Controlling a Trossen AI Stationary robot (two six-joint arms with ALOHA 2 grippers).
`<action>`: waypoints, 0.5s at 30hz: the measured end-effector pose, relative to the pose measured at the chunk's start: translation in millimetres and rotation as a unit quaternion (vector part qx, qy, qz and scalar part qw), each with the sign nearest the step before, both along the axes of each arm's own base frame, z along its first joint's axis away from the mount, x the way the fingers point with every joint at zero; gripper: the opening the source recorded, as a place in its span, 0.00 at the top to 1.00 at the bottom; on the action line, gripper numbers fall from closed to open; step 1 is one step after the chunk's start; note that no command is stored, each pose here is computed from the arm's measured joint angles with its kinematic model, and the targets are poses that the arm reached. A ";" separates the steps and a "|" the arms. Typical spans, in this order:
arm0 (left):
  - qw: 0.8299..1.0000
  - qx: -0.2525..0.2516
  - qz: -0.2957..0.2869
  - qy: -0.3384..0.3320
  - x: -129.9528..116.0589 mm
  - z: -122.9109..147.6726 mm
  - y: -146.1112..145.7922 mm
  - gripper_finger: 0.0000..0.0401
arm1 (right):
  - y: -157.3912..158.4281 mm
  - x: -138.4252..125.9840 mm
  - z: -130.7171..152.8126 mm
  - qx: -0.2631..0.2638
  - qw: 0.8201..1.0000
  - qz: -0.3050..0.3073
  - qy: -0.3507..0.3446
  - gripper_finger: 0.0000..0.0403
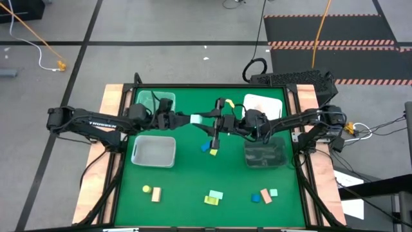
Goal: Sort & place blocks by color
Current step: Put the top light blue block into the gray bin
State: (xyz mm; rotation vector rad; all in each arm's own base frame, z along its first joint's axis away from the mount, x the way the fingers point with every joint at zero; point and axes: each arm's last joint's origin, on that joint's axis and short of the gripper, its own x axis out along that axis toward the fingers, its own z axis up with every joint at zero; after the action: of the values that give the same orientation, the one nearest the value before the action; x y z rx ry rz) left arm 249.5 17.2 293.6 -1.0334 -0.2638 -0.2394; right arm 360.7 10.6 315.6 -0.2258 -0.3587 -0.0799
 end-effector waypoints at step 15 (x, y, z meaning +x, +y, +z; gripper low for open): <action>0.998 0.011 0.034 -0.048 -3.8 9.1 0.9 0.40 | 3.7 1.4 -3.6 -0.030 0.999 -0.022 0.015 0.72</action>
State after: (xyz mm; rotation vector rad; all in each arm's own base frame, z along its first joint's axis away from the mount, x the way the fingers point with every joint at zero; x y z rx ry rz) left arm 245.7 18.1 302.7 -0.9903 -0.3822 -0.2294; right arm 362.0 14.3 312.0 -0.2949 -0.3271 -0.1096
